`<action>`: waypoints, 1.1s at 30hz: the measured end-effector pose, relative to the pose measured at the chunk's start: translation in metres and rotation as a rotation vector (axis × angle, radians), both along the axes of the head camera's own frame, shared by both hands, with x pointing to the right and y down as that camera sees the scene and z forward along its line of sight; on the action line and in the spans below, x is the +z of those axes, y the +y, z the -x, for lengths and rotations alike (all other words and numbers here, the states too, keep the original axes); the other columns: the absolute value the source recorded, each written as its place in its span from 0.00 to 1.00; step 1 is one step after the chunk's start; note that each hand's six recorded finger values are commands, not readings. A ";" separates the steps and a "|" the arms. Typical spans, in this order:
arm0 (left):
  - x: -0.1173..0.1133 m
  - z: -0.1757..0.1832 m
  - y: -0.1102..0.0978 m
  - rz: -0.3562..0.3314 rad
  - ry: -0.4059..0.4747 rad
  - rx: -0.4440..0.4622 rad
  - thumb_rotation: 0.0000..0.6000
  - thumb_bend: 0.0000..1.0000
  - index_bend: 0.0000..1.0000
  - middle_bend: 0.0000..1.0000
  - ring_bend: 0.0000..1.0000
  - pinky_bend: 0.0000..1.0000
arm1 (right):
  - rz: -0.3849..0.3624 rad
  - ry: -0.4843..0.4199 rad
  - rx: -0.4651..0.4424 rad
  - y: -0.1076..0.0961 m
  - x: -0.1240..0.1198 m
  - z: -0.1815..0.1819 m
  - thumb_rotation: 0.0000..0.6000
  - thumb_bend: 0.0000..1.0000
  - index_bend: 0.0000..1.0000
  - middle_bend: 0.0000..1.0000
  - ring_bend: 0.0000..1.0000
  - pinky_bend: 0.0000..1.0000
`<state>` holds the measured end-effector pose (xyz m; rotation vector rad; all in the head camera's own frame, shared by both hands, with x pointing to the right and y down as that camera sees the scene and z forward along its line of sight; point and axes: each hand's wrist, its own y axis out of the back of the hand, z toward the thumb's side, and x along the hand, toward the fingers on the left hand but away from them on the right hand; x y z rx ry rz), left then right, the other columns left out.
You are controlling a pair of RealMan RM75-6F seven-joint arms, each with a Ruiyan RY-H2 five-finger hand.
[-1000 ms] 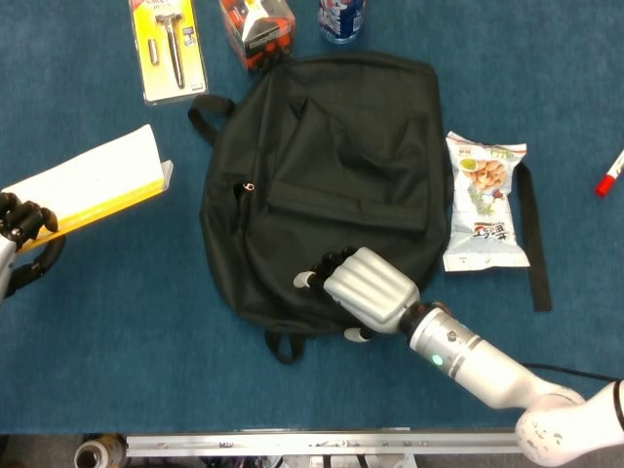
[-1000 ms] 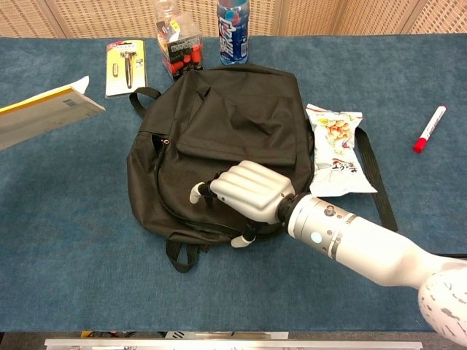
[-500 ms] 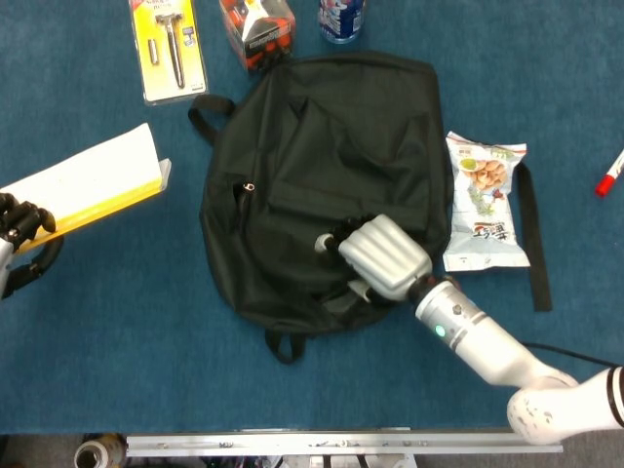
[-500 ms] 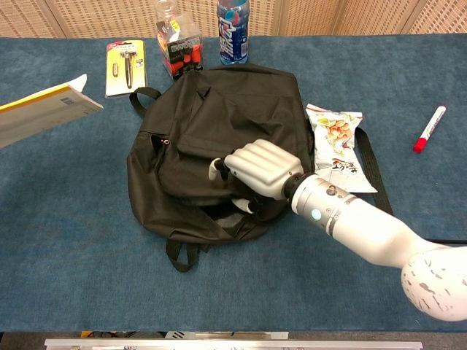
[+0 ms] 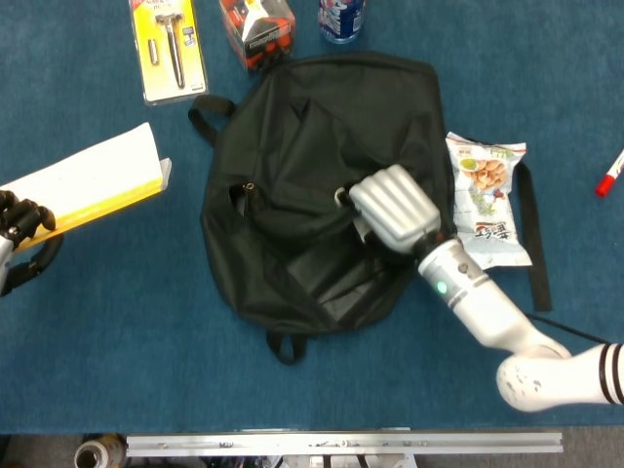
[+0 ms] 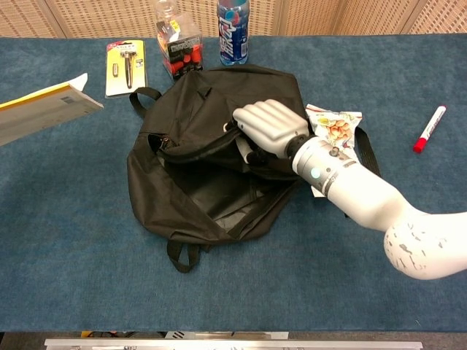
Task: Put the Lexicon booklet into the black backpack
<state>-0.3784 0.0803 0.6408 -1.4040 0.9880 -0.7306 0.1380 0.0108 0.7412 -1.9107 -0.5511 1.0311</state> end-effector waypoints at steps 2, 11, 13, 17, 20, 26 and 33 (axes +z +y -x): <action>-0.001 -0.001 0.000 0.005 0.009 0.007 1.00 0.45 0.74 0.68 0.58 0.68 | -0.017 -0.017 0.027 -0.010 -0.004 0.002 1.00 0.81 0.67 0.59 0.57 0.72; -0.007 -0.014 -0.001 0.035 0.051 0.094 1.00 0.45 0.74 0.69 0.59 0.68 | -0.050 -0.105 0.145 -0.039 -0.013 0.020 1.00 0.81 0.67 0.59 0.58 0.74; -0.008 -0.018 -0.001 0.042 0.057 0.117 1.00 0.45 0.74 0.69 0.59 0.68 | -0.065 -0.120 0.163 -0.042 -0.015 0.024 1.00 0.81 0.67 0.59 0.58 0.74; -0.008 -0.026 -0.002 0.051 0.064 0.158 1.00 0.45 0.74 0.69 0.58 0.68 | -0.096 -0.157 0.198 -0.051 -0.020 0.034 1.00 0.81 0.67 0.59 0.58 0.74; -0.008 -0.034 -0.003 0.063 0.068 0.194 1.00 0.45 0.74 0.69 0.58 0.68 | -0.112 -0.186 0.211 -0.056 -0.025 0.044 1.00 0.81 0.67 0.59 0.58 0.74; -0.008 -0.052 -0.005 0.070 0.080 0.257 1.00 0.45 0.74 0.69 0.58 0.68 | -0.117 -0.251 0.232 -0.062 -0.034 0.062 1.00 0.81 0.67 0.59 0.58 0.74; -0.002 -0.077 -0.009 0.082 0.097 0.324 1.00 0.45 0.74 0.69 0.58 0.68 | -0.120 -0.308 0.239 -0.064 -0.040 0.075 1.00 0.81 0.67 0.59 0.58 0.74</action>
